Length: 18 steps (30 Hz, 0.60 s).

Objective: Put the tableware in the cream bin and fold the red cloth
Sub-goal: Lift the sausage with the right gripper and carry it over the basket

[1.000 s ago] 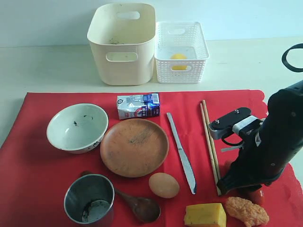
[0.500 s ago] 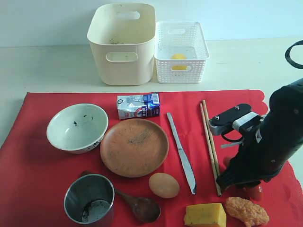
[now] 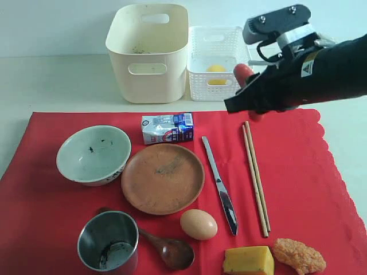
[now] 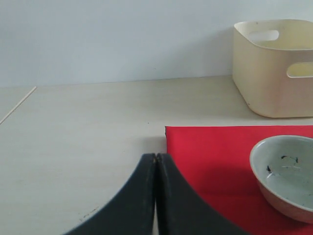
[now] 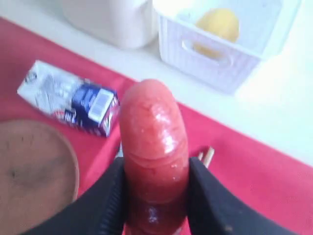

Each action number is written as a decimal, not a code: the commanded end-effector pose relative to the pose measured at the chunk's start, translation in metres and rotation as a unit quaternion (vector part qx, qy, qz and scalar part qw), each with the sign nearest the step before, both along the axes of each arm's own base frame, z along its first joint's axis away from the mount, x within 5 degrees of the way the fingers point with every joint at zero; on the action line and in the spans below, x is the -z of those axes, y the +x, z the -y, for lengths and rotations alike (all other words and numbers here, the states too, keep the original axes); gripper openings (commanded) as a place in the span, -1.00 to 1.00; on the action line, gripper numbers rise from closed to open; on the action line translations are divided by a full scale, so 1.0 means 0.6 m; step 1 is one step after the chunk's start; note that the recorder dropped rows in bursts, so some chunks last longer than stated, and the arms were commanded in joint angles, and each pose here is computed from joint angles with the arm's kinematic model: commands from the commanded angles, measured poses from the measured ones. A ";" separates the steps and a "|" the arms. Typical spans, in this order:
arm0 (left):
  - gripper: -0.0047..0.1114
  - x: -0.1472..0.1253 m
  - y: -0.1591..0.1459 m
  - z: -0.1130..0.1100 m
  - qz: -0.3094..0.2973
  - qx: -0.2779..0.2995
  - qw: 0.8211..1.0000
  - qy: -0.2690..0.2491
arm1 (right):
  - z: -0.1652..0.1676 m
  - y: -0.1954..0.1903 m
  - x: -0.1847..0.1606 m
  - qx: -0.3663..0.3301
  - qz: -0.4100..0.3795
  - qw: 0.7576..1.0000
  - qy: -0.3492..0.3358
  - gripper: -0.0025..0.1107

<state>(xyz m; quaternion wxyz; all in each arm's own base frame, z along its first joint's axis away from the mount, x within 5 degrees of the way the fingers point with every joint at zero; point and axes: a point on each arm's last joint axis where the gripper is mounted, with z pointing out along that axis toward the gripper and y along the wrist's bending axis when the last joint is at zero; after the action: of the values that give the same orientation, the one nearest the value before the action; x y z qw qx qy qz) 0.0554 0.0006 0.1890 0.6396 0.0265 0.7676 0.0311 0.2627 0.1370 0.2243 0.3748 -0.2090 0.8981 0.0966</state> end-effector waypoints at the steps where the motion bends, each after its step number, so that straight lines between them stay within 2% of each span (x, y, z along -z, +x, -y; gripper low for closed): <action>1: -0.87 -0.001 -0.001 0.000 0.003 -0.001 1.000 -0.004 | -0.017 0.031 -0.006 -0.001 0.045 0.999 0.023 -0.96; 18: -0.87 -0.001 -0.001 0.000 0.003 -0.001 1.000 -0.004 | -0.048 0.219 0.042 0.040 0.070 0.996 0.031 -0.96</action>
<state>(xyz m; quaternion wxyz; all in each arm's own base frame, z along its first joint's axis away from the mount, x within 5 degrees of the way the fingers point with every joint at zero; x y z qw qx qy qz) 0.0554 0.0006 0.1890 0.6396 0.0265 0.7676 0.0311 0.3747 0.1638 0.1992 0.4249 -0.1712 0.8838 0.0954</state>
